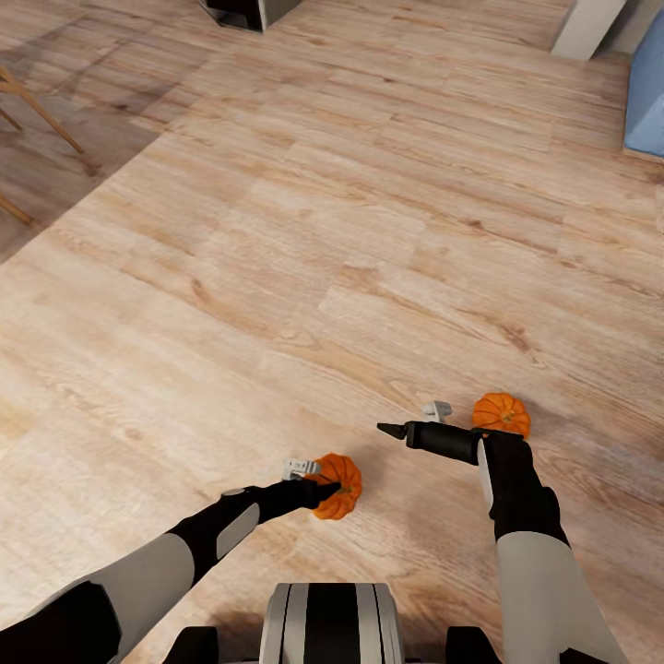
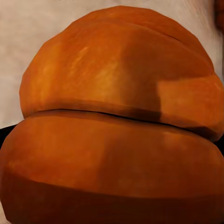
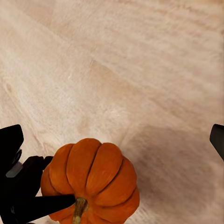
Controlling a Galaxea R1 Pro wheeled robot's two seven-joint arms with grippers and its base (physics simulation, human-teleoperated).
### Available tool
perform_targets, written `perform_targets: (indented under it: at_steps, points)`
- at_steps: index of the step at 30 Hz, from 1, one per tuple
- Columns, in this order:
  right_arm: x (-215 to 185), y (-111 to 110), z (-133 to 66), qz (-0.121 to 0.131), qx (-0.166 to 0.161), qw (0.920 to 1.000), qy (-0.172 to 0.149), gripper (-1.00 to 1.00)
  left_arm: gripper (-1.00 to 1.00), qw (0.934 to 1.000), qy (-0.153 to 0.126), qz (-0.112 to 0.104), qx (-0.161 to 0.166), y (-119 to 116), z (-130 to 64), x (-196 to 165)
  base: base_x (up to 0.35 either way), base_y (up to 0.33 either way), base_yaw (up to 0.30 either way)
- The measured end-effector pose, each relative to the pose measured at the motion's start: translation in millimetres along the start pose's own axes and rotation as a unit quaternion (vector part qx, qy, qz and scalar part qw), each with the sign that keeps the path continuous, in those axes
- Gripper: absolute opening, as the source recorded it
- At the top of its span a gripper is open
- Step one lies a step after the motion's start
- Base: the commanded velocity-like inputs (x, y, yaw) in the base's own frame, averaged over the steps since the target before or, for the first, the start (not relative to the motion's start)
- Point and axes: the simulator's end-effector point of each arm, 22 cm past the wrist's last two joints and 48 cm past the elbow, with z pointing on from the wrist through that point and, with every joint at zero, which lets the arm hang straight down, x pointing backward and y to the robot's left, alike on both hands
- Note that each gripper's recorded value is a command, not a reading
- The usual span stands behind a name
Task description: Place each of the two pumpkins and all three candles from the living room inside a cabinet in the living room (use any cabinet), then make sure every cabinet is closed, and position the cauldron so it is next to a table in the living room.
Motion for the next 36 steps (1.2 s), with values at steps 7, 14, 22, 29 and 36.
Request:
perform_targets:
  at_steps: [7,14,22,29,36]
  points:
    - [0.0,0.0,0.0,0.0,0.0,1.0,0.0,1.0,-1.0,0.9998,-0.004,0.002,0.019,-2.3,-5.4,-3.5,0.0,0.0,0.0]
    - [-19.2,-21.4,-23.3,-0.004,0.023,0.9994,-0.026,1.0,-1.0,0.9927,-0.052,-0.021,0.107,4.8,-51.4,-38.7,0.0,0.0,0.0]
    - [-38.3,-43.2,-49.6,0.009,0.048,0.9968,-0.064,1.0,-1.0,0.9855,-0.087,-0.027,0.143,0.6,-69.4,-67.0,0.0,0.0,0.0]
    - [-44.3,-55.0,-62.6,0.01,0.061,0.9955,-0.072,1.0,-1.0,0.9768,-0.139,-0.016,0.162,-10.3,-82.5,-117.3,0.0,0.0,0.0]
    - [-56.2,-55.5,-73.2,0.002,0.071,0.994,-0.083,1.0,-1.0,0.9616,-0.212,-0.036,0.171,-1.7,-122.3,-188.3,0.0,0.0,0.0]
